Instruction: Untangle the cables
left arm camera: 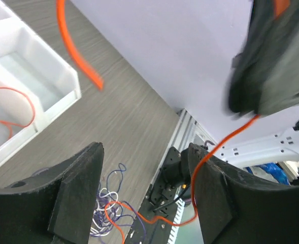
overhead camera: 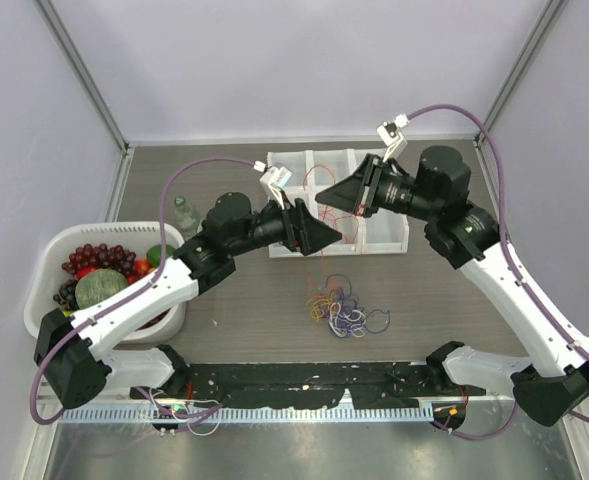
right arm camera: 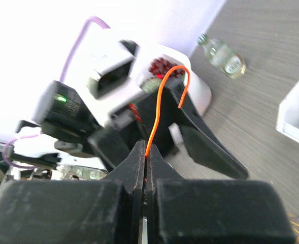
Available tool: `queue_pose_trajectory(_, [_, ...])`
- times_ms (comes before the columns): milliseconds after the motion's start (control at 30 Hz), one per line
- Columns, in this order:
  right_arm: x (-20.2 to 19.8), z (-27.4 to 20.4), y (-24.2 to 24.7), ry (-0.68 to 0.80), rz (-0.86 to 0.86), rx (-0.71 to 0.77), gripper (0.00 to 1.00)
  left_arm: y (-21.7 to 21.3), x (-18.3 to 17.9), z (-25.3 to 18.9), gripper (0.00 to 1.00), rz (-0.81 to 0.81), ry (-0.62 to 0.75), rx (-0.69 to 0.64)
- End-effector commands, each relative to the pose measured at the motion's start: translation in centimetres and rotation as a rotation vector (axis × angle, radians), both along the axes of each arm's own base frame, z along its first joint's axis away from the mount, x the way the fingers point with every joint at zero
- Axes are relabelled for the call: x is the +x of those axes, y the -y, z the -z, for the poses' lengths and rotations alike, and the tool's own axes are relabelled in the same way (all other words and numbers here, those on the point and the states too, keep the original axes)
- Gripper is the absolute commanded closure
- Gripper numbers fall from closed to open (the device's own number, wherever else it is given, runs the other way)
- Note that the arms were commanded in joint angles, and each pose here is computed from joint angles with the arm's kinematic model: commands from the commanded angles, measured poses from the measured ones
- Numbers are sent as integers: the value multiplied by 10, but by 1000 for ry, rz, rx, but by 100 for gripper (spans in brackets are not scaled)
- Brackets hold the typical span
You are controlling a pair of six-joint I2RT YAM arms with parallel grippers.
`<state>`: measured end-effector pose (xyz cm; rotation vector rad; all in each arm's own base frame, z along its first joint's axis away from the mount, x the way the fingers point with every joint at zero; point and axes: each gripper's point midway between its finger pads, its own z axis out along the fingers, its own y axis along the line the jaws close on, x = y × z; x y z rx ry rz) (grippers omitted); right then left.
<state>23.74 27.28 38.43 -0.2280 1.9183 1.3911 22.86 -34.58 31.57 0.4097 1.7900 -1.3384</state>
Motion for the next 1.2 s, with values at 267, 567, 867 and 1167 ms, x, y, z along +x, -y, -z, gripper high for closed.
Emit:
queue_pose_trajectory(267, [-17, -186, 5, 232, -2, 358, 99, 9, 14, 21, 53, -71, 7, 89])
queue_pose_trajectory(567, [-32, -312, 37, 417, 108, 568, 99, -61, 44, 143, 65, -352, -141, 495])
queue_pose_trajectory(867, [14, -287, 40, 412, 289, 453, 99, -95, 12, 156, 65, -349, -158, 556])
queue_pose_trajectory(1167, [84, -167, 44, 310, 487, 97, 99, -125, -19, 98, 37, -373, -137, 455])
